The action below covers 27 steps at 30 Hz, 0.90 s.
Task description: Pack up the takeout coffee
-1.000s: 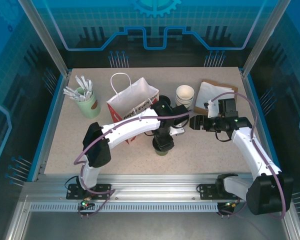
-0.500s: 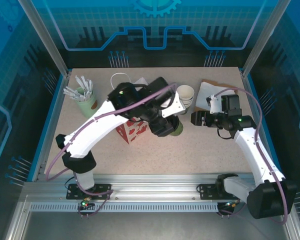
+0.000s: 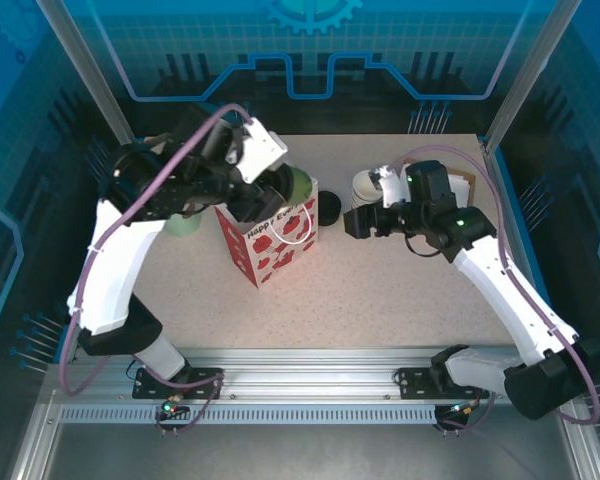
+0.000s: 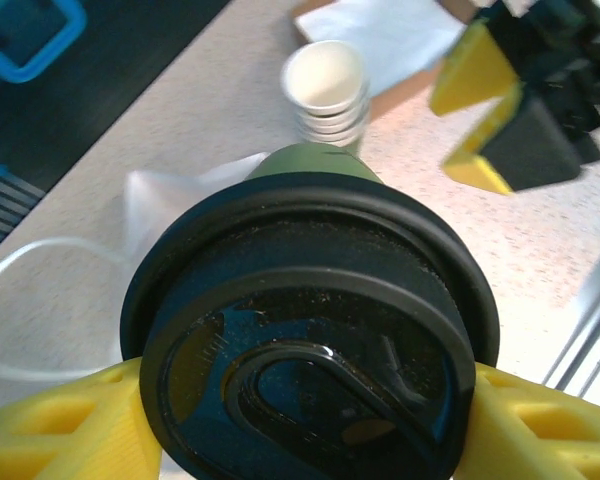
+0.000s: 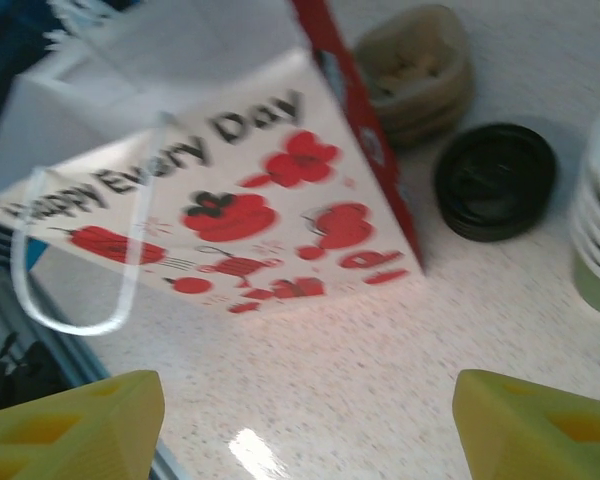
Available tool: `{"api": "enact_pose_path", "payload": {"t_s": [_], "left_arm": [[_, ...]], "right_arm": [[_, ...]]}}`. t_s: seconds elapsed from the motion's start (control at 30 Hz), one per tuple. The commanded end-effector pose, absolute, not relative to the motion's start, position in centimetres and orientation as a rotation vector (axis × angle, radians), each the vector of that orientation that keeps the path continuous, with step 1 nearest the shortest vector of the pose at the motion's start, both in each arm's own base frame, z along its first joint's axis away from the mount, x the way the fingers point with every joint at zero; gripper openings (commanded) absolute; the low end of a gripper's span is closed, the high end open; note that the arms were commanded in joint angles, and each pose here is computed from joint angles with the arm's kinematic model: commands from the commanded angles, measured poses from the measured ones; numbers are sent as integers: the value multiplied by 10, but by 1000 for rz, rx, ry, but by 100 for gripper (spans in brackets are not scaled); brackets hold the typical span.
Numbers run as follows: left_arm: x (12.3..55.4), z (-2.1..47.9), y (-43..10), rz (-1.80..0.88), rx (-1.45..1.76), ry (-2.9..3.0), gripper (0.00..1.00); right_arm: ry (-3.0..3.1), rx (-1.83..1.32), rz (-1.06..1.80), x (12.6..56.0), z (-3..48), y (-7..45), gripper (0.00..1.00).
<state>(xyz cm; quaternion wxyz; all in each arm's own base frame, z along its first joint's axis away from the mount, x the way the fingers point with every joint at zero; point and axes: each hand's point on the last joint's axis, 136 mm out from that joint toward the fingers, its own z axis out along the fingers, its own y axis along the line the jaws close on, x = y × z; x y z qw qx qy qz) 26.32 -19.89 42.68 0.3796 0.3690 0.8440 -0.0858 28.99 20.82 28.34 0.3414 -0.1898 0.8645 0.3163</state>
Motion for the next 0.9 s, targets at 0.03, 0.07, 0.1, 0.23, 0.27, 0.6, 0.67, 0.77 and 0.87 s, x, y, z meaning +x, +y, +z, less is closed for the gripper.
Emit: {"api": "enact_pose_path", "payload": {"t_s": [0.03, 0.07, 0.1, 0.23, 0.27, 0.6, 0.67, 0.77, 0.87], "left_arm": [[274, 418, -146, -100, 805, 2245, 47], [278, 416, -136, -82, 769, 2260, 46], [282, 415, -129, -72, 745, 2273, 46], [292, 402, -124, -73, 731, 2331, 46], [294, 397, -126, -74, 740, 2348, 46], [311, 349, -132, -47, 801, 2508, 45], [312, 343, -134, -56, 809, 2532, 45], [315, 331, -134, -44, 823, 2576, 45], [318, 321, -136, -46, 833, 2613, 45]], "right_arm": [[2204, -622, 990, 281, 299, 260, 74], [2206, -645, 1008, 280, 298, 271, 73], [2210, -659, 1014, 279, 296, 278, 71], [2252, -697, 995, 282, 283, 300, 57], [2263, -701, 979, 284, 279, 302, 52], [2311, -703, 913, 287, 259, 305, 21], [2311, -702, 902, 287, 258, 304, 18], [2314, -707, 898, 287, 256, 304, 16], [2317, -705, 894, 288, 252, 304, 15]]}}
